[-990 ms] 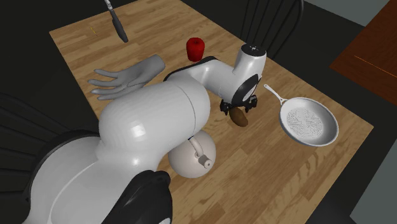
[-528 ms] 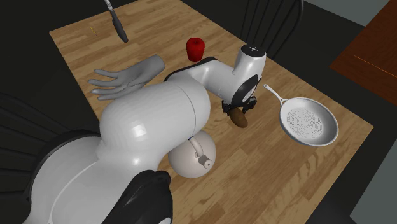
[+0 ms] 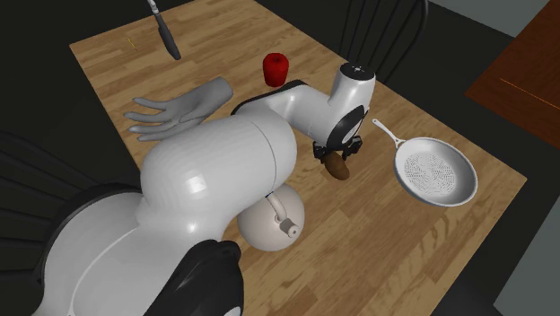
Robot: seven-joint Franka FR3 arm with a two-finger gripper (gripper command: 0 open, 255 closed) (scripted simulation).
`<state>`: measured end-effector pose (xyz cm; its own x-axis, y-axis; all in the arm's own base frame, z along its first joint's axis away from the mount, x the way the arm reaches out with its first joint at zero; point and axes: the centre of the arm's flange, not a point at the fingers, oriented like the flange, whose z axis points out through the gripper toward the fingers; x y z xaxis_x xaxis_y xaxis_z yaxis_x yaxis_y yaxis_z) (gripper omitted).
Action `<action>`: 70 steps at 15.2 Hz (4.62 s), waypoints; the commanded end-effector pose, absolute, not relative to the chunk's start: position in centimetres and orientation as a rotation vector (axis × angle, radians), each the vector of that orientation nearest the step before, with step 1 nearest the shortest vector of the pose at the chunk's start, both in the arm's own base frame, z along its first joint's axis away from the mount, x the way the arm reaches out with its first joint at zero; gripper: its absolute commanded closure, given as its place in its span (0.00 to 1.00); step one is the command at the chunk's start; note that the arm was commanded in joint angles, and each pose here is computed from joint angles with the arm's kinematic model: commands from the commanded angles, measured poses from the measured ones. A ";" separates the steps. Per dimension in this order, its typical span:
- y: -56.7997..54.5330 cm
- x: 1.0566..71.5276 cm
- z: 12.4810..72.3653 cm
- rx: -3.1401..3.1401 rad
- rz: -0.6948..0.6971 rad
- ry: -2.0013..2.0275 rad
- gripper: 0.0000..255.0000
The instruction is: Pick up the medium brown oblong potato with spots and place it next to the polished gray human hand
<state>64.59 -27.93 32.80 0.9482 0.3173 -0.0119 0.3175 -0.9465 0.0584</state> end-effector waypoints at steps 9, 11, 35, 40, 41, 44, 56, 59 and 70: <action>-27.9 64.6 37.0 3.042 -0.005 0.496 1.00; -27.9 64.6 38.0 3.042 -0.005 0.496 1.00; -27.9 64.6 50.7 3.042 -0.005 0.496 1.00; -27.9 64.6 53.2 3.042 -0.005 0.496 1.00; -26.6 64.9 53.2 3.042 -0.005 0.496 1.00; -22.8 65.8 53.2 3.042 -0.005 0.496 1.00; -7.4 69.4 53.3 3.042 -0.005 0.496 1.00; -3.5 70.3 53.3 3.042 -0.005 0.496 1.00; 6.0 72.5 51.7 3.042 -0.005 0.496 1.00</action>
